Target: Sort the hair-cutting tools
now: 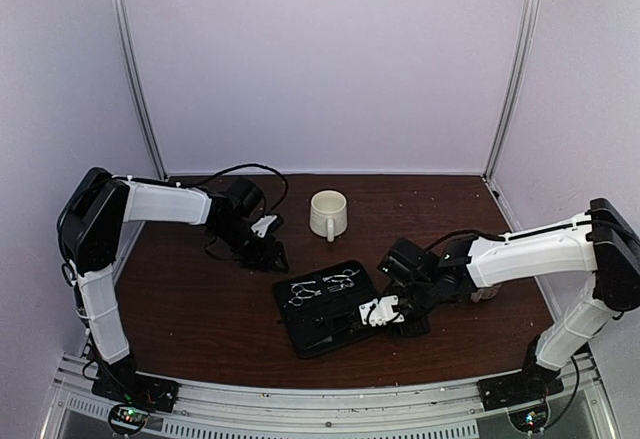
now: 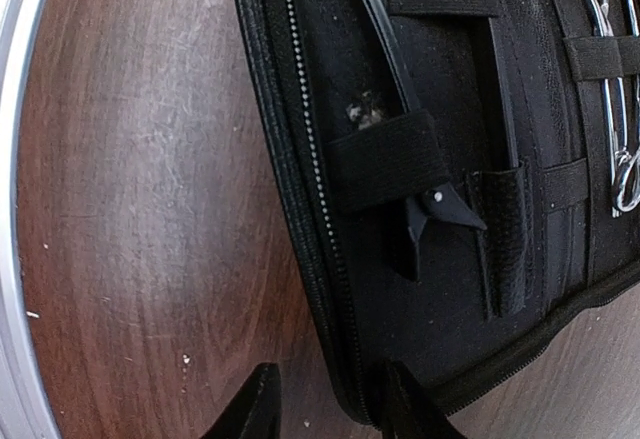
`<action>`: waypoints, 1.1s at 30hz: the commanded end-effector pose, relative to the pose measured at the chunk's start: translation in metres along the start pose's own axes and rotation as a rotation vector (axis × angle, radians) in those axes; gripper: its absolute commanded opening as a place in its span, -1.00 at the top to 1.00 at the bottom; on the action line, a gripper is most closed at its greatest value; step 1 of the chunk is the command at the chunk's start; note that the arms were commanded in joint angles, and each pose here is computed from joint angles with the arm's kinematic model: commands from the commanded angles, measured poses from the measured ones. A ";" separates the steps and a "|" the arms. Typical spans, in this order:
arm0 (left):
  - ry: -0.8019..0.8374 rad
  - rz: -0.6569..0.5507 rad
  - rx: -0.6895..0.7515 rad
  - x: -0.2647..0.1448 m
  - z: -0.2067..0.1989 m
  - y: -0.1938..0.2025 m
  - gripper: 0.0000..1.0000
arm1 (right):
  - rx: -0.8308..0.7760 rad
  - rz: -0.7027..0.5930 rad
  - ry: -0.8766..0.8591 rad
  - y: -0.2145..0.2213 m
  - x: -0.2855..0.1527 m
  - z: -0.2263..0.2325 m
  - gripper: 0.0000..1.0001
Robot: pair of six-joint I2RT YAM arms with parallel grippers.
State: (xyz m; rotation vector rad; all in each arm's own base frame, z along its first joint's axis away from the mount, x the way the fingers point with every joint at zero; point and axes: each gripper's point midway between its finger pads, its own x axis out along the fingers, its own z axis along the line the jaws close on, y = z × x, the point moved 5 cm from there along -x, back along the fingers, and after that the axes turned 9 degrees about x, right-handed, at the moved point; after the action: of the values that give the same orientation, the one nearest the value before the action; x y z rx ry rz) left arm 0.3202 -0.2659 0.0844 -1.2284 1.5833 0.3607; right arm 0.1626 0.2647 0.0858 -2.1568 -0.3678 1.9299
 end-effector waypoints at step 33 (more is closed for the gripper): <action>0.389 0.004 0.050 -0.010 -0.039 0.011 -0.11 | 0.038 0.126 0.003 0.002 0.028 -0.009 0.89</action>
State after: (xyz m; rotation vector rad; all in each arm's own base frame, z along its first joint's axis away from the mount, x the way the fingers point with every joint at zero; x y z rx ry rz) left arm 0.2982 -0.2728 0.0761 -1.2868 1.8263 0.2222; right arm 0.1714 0.2697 0.0706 -2.1976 -0.2381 1.9893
